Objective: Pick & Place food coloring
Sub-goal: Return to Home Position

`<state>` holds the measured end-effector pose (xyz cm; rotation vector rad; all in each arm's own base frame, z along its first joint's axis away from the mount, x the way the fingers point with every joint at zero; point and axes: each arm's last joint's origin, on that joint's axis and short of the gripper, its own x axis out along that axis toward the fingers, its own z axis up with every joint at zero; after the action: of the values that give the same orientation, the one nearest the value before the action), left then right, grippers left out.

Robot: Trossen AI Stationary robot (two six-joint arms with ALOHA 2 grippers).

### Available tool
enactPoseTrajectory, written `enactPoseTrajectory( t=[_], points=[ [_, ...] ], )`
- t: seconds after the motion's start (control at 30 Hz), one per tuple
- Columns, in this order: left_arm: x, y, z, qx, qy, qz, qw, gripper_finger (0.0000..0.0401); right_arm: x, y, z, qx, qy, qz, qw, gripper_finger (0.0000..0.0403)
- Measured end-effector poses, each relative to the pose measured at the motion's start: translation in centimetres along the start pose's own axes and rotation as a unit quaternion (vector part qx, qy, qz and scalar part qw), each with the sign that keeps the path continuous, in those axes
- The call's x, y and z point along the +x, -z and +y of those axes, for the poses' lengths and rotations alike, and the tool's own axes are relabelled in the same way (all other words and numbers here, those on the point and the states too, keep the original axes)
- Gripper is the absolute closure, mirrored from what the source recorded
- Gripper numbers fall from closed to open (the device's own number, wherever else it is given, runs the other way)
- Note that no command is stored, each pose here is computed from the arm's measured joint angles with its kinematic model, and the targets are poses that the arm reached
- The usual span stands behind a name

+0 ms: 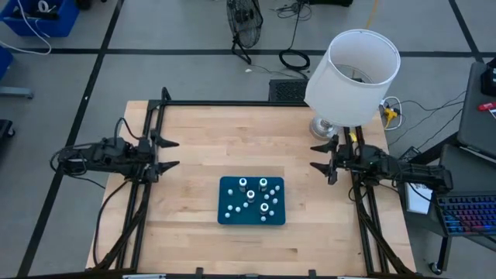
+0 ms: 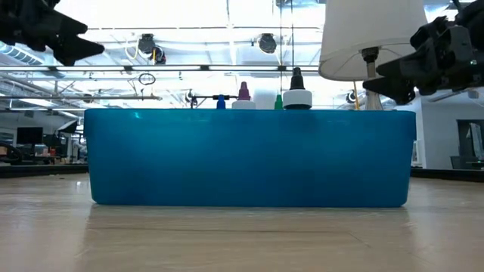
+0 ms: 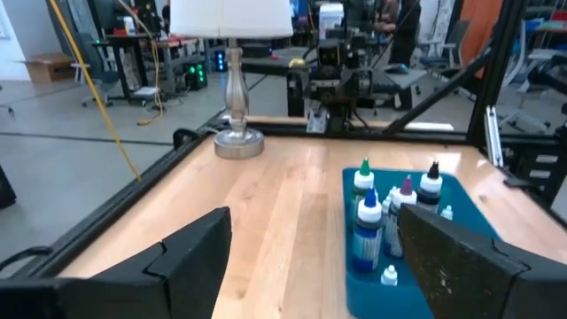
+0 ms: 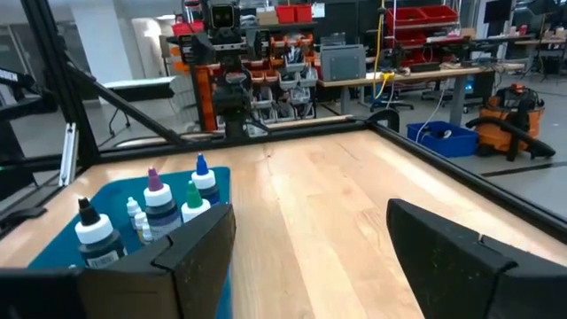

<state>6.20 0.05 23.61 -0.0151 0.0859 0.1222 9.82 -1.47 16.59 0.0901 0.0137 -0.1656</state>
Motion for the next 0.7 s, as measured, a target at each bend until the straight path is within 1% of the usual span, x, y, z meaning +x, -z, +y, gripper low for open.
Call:
enactPoseTrajectory(
  t=[0.1, 0.37, 0.6, 0.7],
  points=[
    [0.4, 0.6, -0.1, -0.001, 0.000, 0.006, 1.000, 0.0081, 0.1, 0.1, 0.0, 0.000, 0.001, 0.008, 1.000, 0.0120],
    [2.1, 2.7, -0.4, 0.004, 0.000, -0.030, 1.000, 0.0091, 0.2, 0.3, 0.0, 0.000, 0.002, 0.018, 1.000, 0.0120],
    [3.0, 3.7, -0.5, 0.007, -0.003, -0.071, 0.997, 0.0080, 0.2, 0.3, 0.0, 0.000, 0.002, 0.018, 1.000, 0.0121],
    [3.2, 4.3, -0.6, 0.009, 0.000, -0.062, 0.998, 0.0077, 0.2, 0.3, 0.0, 0.001, 0.002, 0.018, 1.000, 0.0120]
  ],
)
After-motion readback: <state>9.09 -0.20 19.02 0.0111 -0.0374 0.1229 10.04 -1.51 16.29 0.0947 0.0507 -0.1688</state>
